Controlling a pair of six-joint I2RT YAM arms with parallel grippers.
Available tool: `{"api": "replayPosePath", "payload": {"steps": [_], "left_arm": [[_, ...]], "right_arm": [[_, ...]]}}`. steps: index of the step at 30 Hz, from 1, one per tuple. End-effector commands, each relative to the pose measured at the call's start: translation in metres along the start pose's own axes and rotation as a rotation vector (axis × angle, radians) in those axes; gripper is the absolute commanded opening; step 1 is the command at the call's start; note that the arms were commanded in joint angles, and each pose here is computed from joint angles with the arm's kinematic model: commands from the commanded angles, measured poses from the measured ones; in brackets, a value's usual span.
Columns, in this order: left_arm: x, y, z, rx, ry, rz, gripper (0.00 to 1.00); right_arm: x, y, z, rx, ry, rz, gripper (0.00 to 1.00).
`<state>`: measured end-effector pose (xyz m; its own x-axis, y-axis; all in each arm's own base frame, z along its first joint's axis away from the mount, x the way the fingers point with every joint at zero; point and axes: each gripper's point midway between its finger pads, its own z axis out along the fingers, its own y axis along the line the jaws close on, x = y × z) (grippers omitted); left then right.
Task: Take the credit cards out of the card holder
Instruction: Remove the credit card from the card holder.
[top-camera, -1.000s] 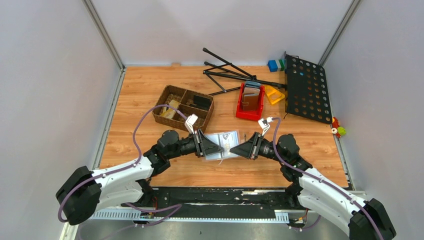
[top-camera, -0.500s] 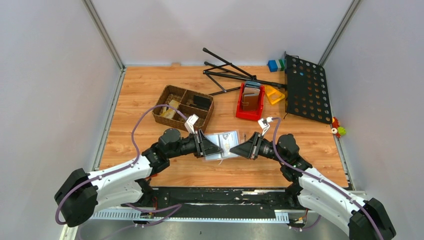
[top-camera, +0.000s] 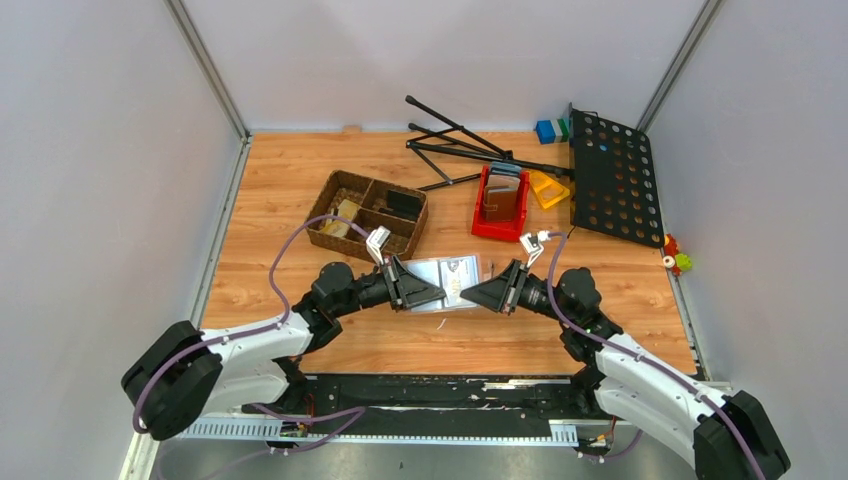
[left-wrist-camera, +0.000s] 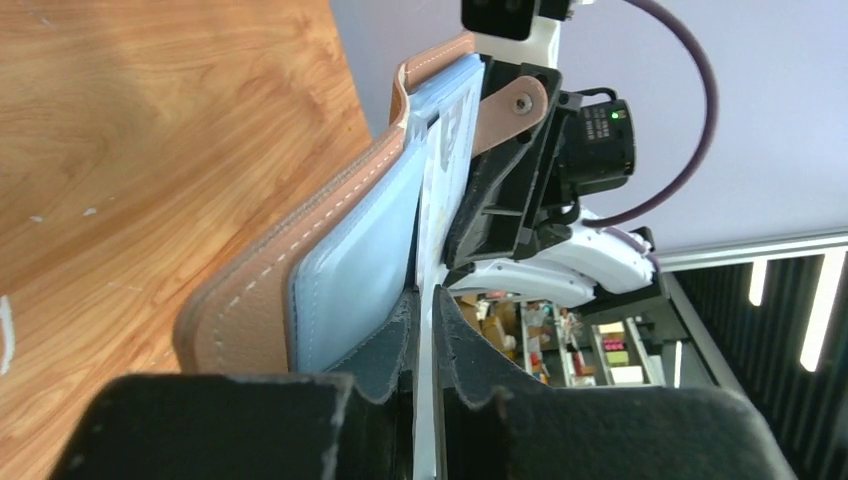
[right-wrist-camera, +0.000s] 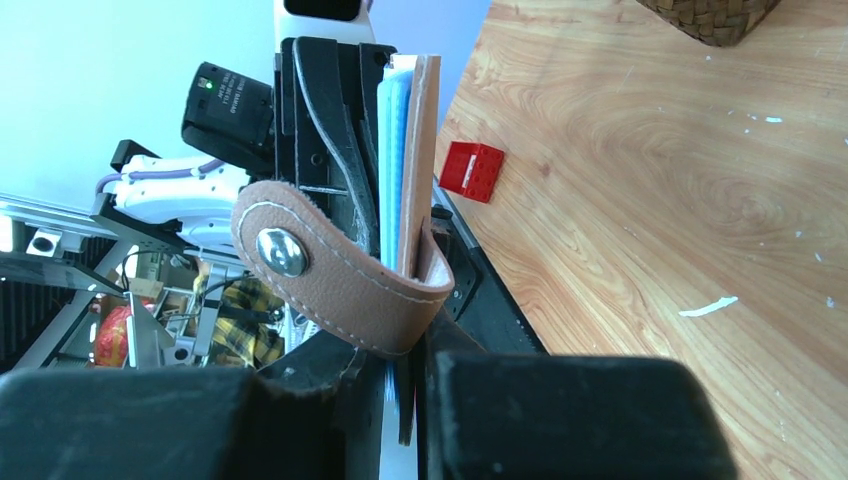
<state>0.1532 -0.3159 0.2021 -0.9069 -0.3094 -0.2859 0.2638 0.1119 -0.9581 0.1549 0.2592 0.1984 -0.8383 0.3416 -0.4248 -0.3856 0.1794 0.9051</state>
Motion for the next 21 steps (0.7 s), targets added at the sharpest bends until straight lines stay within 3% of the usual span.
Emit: {"api": "replayPosePath", "payload": {"steps": [1,6,14,21], "left_arm": [[0.001,-0.072,-0.005,0.295,0.019,0.033,0.12],[0.004,-0.087,-0.009,0.381,0.045,0.018,0.13],[0.008,-0.075,-0.004,0.357,0.071,-0.003,0.28],[0.010,-0.023,0.009,0.111,0.067,-0.019,0.30]], "right_arm": [[0.008,0.023,0.002,-0.112,0.048,-0.016,0.00],[0.008,0.022,0.003,-0.121,0.050,0.006,0.00],[0.007,0.033,0.001,-0.159,0.052,0.002,0.00],[0.004,0.049,-0.002,-0.221,0.045,-0.027,0.00]]}}
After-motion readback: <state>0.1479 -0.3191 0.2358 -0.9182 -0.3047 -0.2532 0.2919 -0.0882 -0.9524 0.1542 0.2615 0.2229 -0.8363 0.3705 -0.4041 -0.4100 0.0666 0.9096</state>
